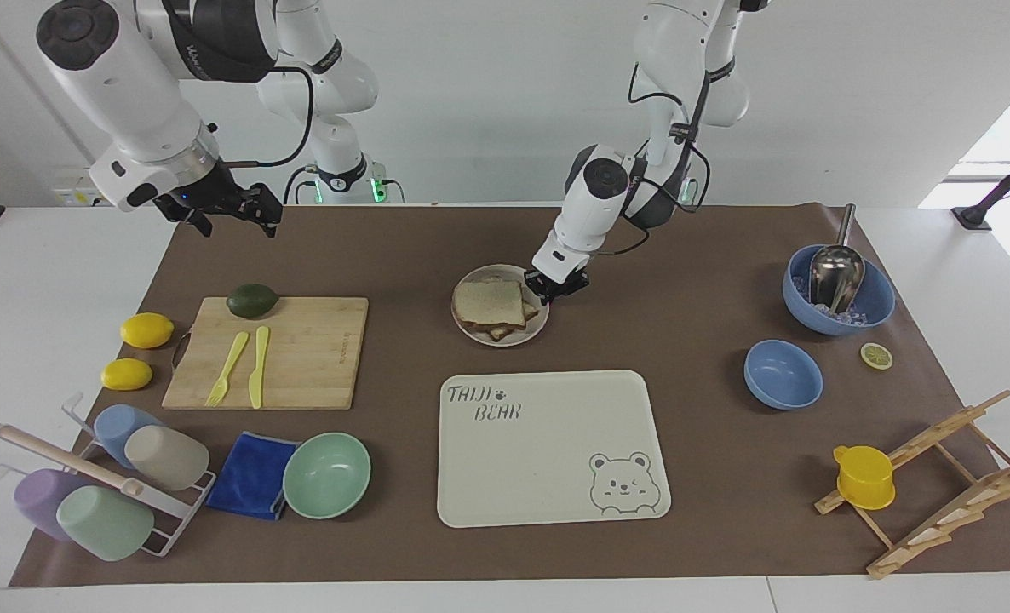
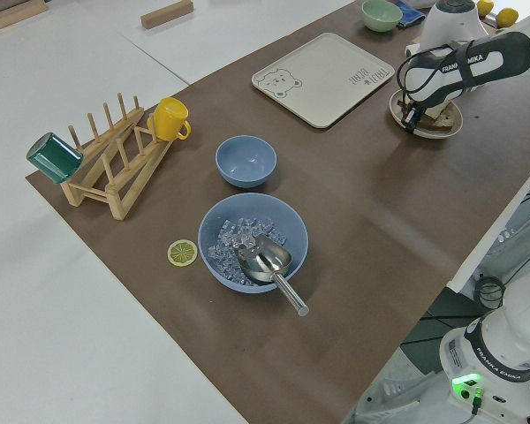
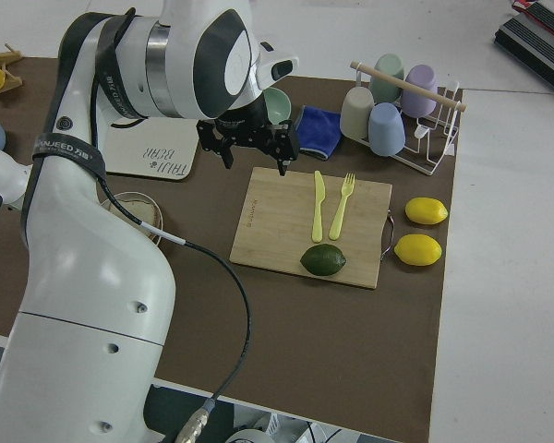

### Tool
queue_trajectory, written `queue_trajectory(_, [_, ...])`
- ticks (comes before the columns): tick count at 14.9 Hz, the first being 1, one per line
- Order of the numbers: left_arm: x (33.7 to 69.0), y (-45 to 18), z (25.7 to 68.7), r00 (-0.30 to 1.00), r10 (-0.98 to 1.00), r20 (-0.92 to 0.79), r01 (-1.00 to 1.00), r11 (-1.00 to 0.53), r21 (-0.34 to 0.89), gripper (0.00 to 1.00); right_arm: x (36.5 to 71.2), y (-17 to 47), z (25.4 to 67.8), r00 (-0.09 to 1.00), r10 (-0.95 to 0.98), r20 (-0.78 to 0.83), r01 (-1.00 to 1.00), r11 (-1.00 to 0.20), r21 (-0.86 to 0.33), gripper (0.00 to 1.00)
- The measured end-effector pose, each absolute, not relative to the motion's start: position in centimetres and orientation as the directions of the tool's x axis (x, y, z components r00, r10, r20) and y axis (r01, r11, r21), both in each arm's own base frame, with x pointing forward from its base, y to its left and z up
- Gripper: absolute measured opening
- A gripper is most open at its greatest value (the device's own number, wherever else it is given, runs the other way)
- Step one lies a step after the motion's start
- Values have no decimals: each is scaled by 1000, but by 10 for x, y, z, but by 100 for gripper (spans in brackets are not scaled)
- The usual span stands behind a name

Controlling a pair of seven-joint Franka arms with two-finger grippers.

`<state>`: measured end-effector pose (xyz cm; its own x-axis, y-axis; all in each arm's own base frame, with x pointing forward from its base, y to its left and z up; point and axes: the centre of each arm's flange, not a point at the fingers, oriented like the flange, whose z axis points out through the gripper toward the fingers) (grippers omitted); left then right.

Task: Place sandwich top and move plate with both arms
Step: 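Move the plate with the left gripper onto the bear tray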

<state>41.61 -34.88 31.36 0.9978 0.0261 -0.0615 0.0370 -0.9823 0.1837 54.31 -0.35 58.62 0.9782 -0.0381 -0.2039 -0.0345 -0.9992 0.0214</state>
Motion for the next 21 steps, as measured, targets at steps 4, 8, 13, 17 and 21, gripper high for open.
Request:
queue_trajectory(4, [456,-332,365,993,56,-101,74,-979,188,4,543,-3,586,978,-38,-204,-34,-999,21,100])
queue_trajectory(8, [508,-297,440,989,105,-101,126,-967,221,4,543,-3,586,978,-38,-204,-35,-999,21,100])
queue_trajectory(13, [556,-273,452,976,194,-98,215,-934,287,4,543,-3,586,978,-38,-204,-34,-999,21,100])
queue_trajectory(17, [600,-260,434,961,248,-121,274,-908,317,4,543,-3,586,978,-38,-204,-35,-999,21,100])
queue_trajectory(21, [638,-262,397,953,271,-135,300,-899,319,4,543,-3,586,978,-38,-204,-35,-999,21,100])
